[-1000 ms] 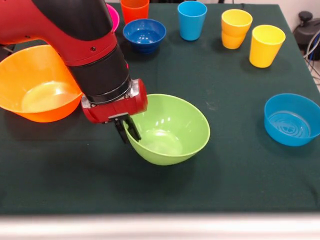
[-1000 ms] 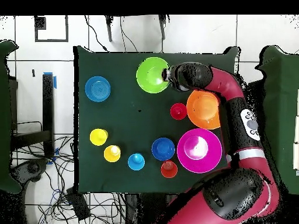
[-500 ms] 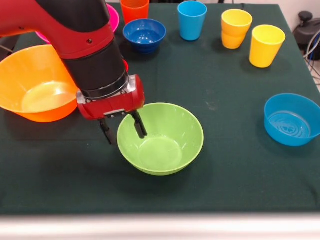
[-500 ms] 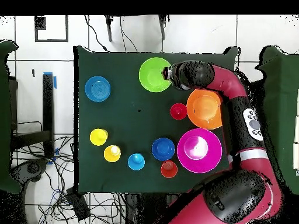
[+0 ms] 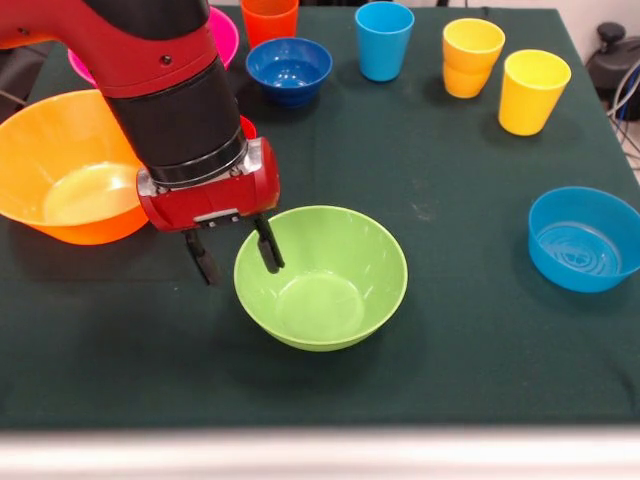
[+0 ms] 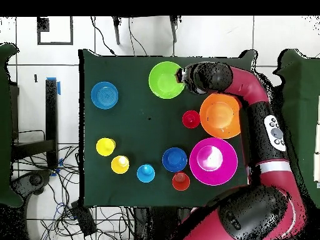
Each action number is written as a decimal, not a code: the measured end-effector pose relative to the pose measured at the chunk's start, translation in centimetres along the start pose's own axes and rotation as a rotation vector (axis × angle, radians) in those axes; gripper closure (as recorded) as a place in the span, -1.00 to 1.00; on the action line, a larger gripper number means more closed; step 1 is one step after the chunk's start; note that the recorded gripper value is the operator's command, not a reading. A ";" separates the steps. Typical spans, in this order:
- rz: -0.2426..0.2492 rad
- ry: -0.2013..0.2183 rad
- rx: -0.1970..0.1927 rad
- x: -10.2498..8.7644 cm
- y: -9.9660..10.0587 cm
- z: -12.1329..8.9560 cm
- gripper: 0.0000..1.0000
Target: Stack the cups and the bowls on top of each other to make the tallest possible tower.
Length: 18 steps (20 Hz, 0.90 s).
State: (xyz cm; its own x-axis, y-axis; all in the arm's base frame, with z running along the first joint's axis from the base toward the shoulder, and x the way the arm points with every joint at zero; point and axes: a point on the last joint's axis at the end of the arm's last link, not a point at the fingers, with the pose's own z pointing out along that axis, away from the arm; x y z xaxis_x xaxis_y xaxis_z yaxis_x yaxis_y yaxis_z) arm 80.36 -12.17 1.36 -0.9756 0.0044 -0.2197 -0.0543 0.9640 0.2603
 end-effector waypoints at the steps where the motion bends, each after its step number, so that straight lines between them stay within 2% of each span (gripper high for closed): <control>1: -0.001 0.001 0.001 0.0 0.0 -0.1 -1.00; 6: -0.013 0.017 0.004 -0.1 0.4 -1.2 -1.00; 11: -0.046 0.059 0.014 0.0 1.5 -3.9 -1.00; 18: -0.101 0.075 0.055 0.3 3.2 -7.1 -1.00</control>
State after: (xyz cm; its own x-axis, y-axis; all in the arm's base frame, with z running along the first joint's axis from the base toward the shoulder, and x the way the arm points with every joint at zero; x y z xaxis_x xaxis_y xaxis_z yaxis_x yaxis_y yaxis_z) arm 78.36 -10.99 8.79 -0.9791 -0.1111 -0.1702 -0.1430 0.9716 0.1885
